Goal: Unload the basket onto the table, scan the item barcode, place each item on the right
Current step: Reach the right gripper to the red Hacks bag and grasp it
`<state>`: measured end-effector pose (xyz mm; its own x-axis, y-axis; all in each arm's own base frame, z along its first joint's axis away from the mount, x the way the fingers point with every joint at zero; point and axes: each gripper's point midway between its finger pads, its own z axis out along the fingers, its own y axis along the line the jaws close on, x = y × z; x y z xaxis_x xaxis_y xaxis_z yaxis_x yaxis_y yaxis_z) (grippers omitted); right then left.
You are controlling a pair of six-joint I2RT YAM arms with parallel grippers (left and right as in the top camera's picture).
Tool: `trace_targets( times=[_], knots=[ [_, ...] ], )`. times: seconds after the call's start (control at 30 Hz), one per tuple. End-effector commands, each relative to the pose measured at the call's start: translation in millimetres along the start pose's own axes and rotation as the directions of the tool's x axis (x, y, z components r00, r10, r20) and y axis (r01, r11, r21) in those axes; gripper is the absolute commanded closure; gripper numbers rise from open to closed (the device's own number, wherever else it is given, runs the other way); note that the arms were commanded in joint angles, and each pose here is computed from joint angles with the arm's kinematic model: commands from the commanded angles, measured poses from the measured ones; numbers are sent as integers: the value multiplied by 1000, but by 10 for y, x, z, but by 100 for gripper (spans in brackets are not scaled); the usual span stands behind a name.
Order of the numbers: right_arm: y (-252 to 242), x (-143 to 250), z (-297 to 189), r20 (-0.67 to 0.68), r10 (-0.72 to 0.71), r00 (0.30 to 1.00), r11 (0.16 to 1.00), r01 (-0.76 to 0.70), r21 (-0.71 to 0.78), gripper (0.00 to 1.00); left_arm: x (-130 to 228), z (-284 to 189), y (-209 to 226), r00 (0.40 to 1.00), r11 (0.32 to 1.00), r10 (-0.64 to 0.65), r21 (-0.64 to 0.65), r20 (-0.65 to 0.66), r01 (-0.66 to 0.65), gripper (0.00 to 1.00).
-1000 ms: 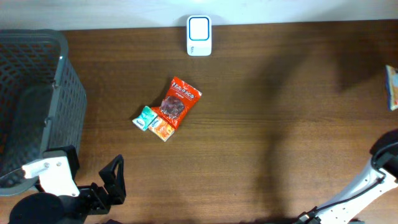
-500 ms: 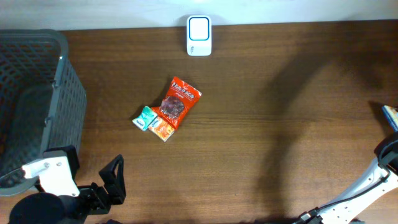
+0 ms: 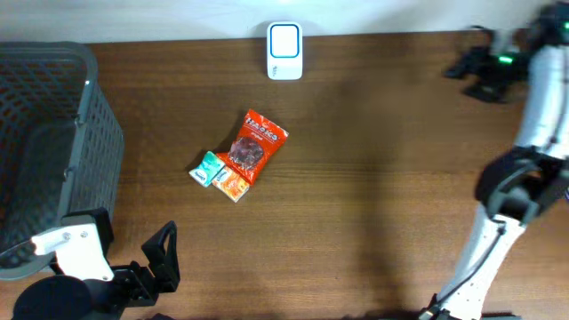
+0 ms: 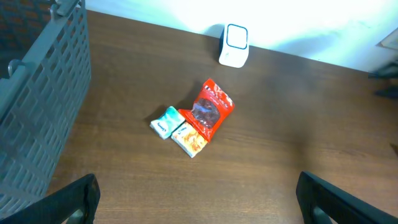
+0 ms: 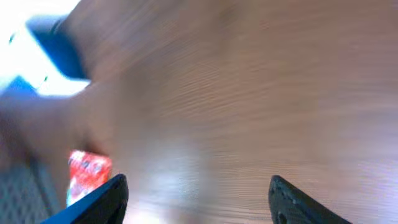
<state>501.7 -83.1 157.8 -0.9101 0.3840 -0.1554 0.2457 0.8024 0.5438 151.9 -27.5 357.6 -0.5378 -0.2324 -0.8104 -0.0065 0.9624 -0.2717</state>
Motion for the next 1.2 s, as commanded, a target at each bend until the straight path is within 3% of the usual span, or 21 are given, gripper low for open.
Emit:
trace_targets(
  times=[0.0,0.13,0.2,0.27,0.33,0.43,0.63,0.93,1.17],
  knots=[
    [842,348,333,-98,-193,976,979,185,-80,27,7,9,-3,1000,1000,-11,1,-3,11,1],
    [1551,850,781,-197,-395,897,919,385,-87,27,6,9,-4,1000,1000,-11,2,-3,11,1],
    [1796,1141,1025,-253,-500,829,857,515,-8,26,7,9,-3,1000,1000,-11,1,-3,11,1],
    [1912,1333,1174,-292,-557,777,800,597,61,19,6,9,-4,1000,1000,-11,2,-3,11,1],
    [2080,1592,1376,-334,-628,703,710,693,125,5,7,9,-3,1000,1000,-11,1,-3,11,1],
    [2362,2023,1718,-365,-711,601,607,787,113,1,7,9,-3,1000,1000,-11,1,-3,11,1],
    [2611,2606,2218,-368,-787,495,527,850,16,1,7,9,-3,1000,1000,-11,1,-3,11,1],
    [2786,3008,2609,-320,-880,351,379,925,-29,2,7,9,-3,1000,1000,-11,1,-3,11,1],
    [2617,2976,2835,-323,-890,323,308,946,98,22,7,9,-3,1000,1000,-11,1,-3,11,1]
  ],
)
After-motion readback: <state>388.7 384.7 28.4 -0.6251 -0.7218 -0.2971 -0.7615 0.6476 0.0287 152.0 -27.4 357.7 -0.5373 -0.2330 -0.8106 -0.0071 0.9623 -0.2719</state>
